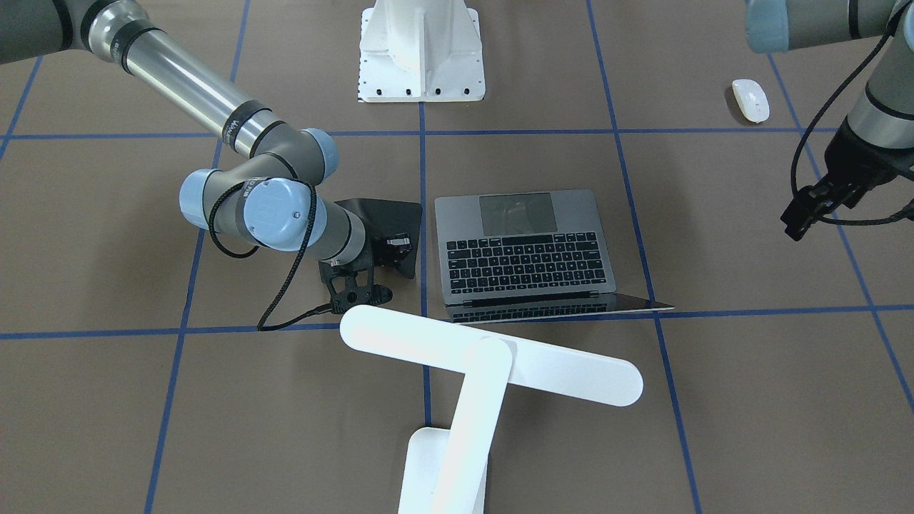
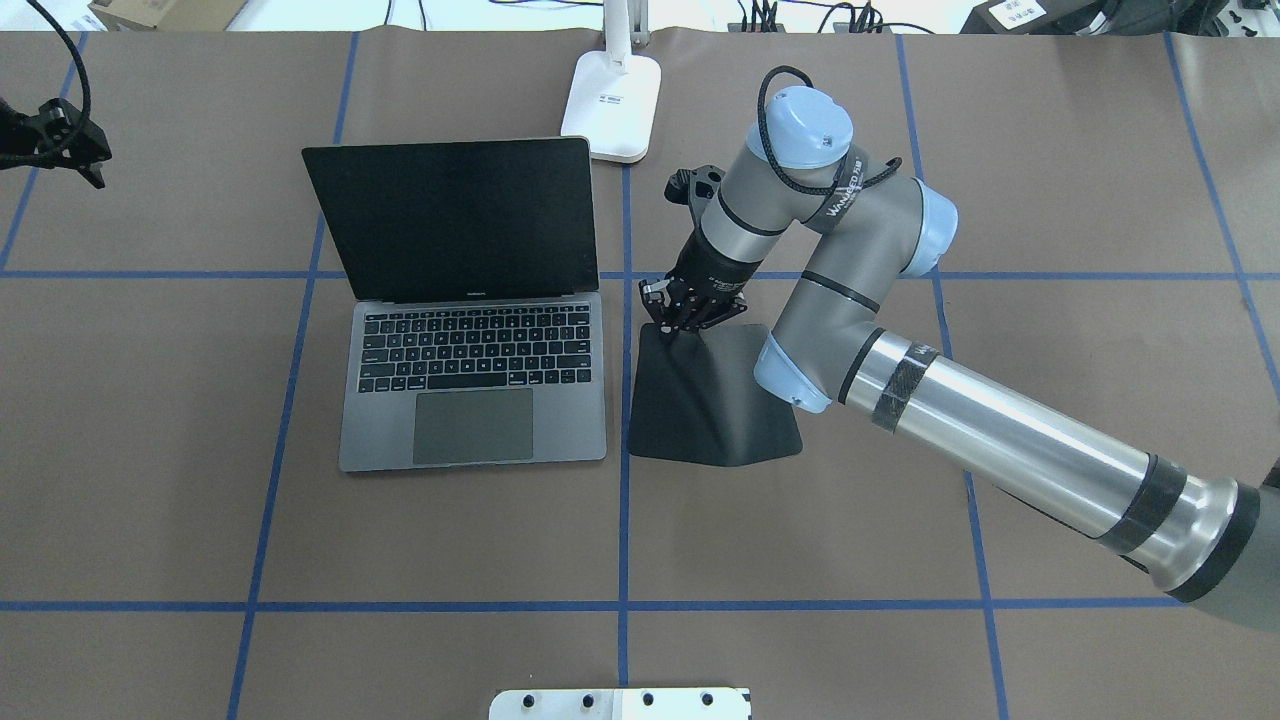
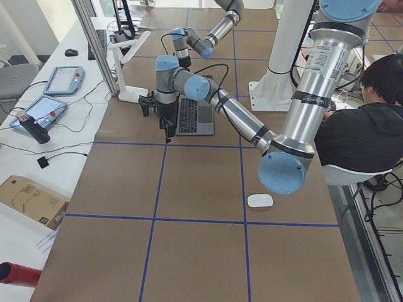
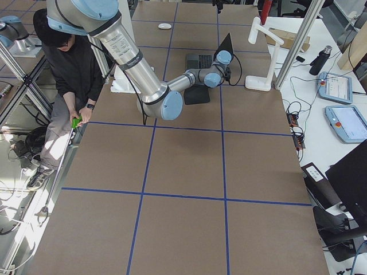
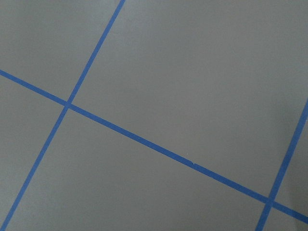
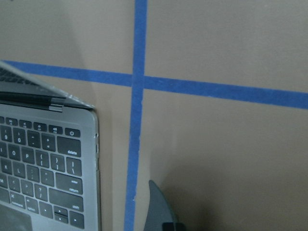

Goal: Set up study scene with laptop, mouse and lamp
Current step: 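Flatten the mouse pad onto the table with the right gripper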

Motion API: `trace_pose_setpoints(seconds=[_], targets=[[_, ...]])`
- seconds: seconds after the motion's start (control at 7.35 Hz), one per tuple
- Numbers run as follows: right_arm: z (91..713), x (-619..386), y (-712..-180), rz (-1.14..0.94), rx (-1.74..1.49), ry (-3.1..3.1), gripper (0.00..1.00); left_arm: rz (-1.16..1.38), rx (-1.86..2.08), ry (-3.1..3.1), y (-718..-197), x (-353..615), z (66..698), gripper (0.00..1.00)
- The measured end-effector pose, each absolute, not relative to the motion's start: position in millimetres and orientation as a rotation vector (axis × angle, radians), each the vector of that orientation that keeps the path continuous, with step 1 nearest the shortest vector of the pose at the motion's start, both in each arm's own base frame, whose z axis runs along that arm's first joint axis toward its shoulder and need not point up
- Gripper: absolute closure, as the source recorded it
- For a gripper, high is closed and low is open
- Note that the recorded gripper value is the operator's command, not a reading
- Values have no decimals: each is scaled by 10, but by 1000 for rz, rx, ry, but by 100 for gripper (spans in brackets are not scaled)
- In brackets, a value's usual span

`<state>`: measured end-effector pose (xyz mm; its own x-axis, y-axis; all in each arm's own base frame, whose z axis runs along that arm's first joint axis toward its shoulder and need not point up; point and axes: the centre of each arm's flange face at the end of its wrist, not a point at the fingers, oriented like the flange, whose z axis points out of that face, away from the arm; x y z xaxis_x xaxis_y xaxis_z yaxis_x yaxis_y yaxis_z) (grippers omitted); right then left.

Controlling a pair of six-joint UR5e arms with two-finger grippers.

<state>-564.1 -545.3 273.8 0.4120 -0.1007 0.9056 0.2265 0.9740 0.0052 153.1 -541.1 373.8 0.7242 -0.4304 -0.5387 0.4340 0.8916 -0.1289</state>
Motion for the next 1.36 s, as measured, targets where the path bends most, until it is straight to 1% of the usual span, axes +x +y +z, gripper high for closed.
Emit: trace_pose_setpoints(seconds=[0.82, 1.36], targets=[[2935, -5488, -5493, -259, -88, -1129, 100, -476, 9, 595, -5431, 1549, 3749, 0], [2901, -5426, -5465, -286, -66, -1140, 100, -477, 8, 594, -5443, 1555, 3769, 0]])
